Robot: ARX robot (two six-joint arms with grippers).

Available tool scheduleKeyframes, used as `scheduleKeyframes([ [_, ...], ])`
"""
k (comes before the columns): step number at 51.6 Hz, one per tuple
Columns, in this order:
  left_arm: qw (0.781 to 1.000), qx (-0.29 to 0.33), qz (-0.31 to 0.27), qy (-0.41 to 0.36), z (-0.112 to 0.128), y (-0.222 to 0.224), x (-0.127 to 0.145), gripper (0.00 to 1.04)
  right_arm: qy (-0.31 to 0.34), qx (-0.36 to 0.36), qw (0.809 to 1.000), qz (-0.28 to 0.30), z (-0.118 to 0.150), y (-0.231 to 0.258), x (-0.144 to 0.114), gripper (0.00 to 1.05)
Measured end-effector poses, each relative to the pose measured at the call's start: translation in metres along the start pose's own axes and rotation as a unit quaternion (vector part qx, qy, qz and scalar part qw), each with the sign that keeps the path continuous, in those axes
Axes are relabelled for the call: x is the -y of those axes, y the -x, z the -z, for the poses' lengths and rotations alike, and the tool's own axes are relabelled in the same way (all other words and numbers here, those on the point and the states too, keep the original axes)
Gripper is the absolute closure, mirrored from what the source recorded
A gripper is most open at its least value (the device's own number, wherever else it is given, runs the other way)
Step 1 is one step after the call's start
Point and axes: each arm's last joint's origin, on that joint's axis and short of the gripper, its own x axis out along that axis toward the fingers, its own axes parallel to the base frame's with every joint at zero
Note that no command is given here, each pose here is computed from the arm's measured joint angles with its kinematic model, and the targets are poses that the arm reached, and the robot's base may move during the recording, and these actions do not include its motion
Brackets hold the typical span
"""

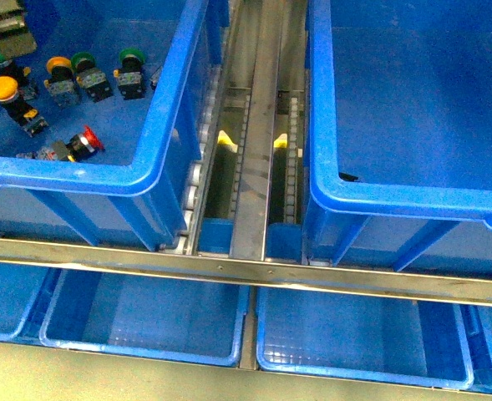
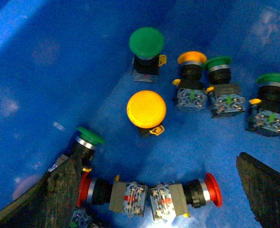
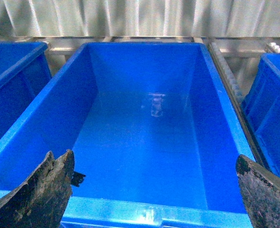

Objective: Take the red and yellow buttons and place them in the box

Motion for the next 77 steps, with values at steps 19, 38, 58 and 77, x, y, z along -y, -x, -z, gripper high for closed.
scheduleKeyframes([
  [19,1.0,-0.024,-0.014,0.011,0.011,-0.072,-0.002,0.08,0.0,0.0,1.0,0.0,0.0,0.0,0.0,0.06],
  [38,0.999,-0.029,-0.018,0.019,0.01,-0.094,-0.004,0.08,0.0,0.0,1.0,0.0,0.0,0.0,0.0,0.06],
  [58,0.999,-0.032,-0.024,0.026,0.009,-0.101,-0.015,0.08,0.0,0.0,1.0,0.0,0.0,0.0,0.0,0.06],
  [77,0.999,-0.034,-0.021,0.029,0.01,-0.102,-0.015,0.1,0.0,0.0,1.0,0.0,0.0,0.0,0.0,0.06],
])
